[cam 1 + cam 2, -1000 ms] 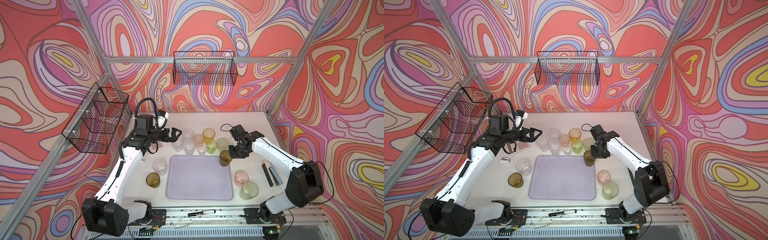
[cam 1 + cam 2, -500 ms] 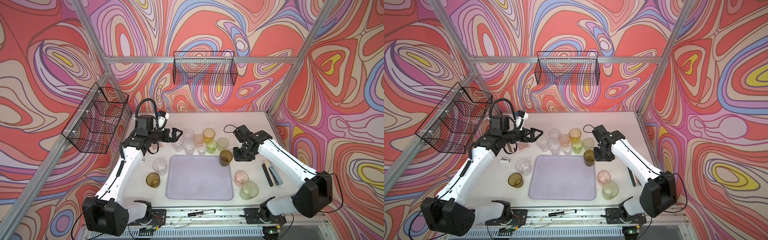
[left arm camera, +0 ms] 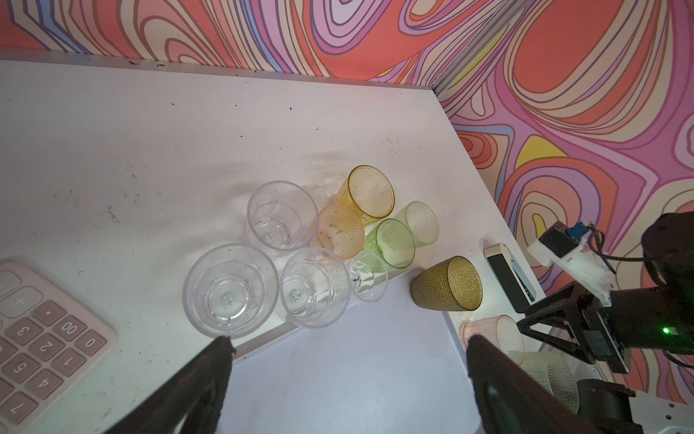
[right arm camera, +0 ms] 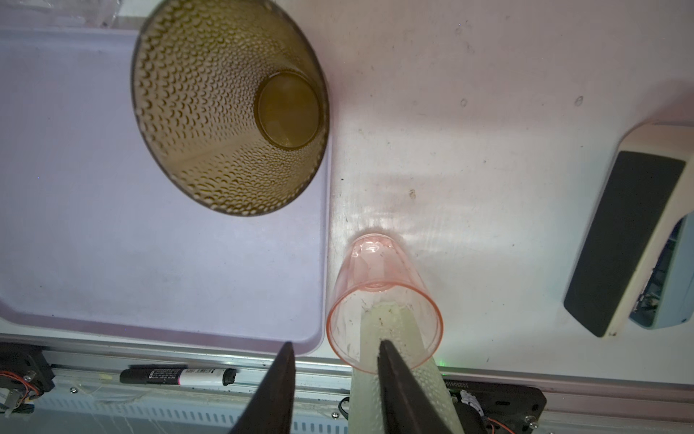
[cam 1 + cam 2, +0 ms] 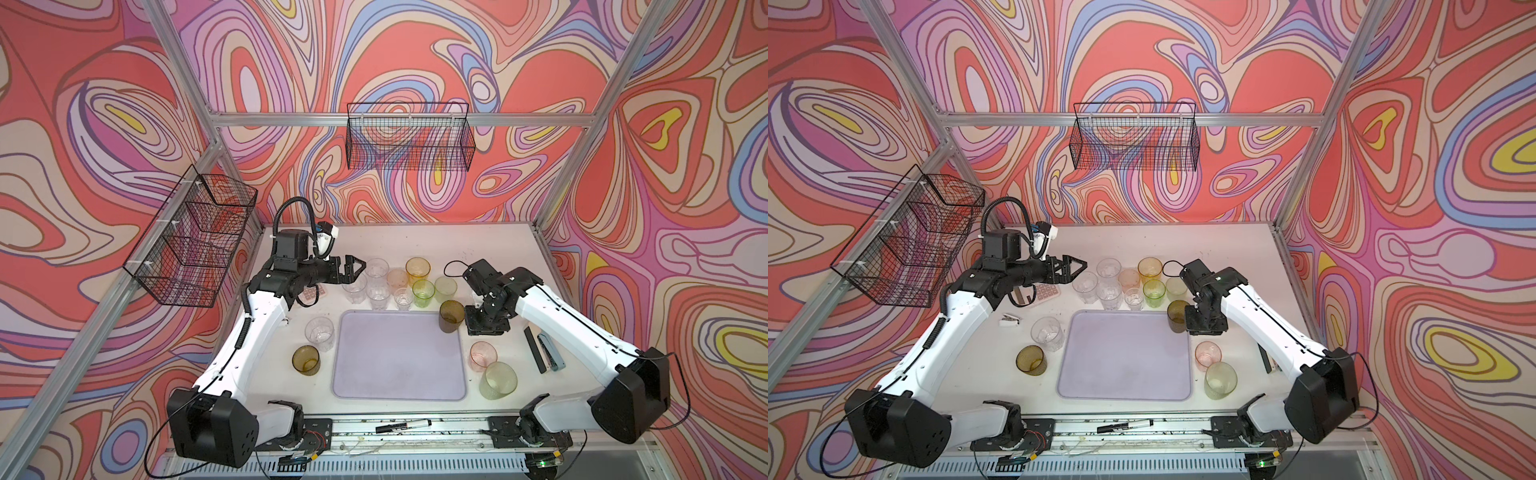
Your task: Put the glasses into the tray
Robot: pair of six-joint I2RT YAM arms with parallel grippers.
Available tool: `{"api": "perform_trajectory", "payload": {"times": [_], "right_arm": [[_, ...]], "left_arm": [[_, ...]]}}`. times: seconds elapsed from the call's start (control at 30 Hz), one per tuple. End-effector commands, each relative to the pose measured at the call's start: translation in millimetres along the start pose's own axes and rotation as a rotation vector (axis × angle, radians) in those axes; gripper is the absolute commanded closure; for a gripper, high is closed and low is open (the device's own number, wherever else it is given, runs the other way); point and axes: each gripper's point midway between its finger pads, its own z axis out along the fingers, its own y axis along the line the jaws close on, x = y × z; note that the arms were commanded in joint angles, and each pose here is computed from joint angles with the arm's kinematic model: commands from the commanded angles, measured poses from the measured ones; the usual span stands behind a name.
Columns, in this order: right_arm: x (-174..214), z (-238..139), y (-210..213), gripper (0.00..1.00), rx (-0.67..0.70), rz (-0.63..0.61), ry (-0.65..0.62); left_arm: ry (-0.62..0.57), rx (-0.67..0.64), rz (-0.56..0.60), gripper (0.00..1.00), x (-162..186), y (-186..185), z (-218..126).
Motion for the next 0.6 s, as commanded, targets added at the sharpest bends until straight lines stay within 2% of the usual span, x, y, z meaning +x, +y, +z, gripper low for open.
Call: {"api": "perform_trajectory", "payload": {"times": [0.0, 0.57], "right_arm": [[13, 8, 1, 0.62, 0.001, 0.008, 0.048], [34, 43, 11, 0.68, 0.010, -0.009, 0.117]], "left_arm": [[-0.002, -0.018, 0.015, 0.00, -3, 2, -2], [0.009, -0.003, 0.001, 0.00, -2, 2, 1]]}}
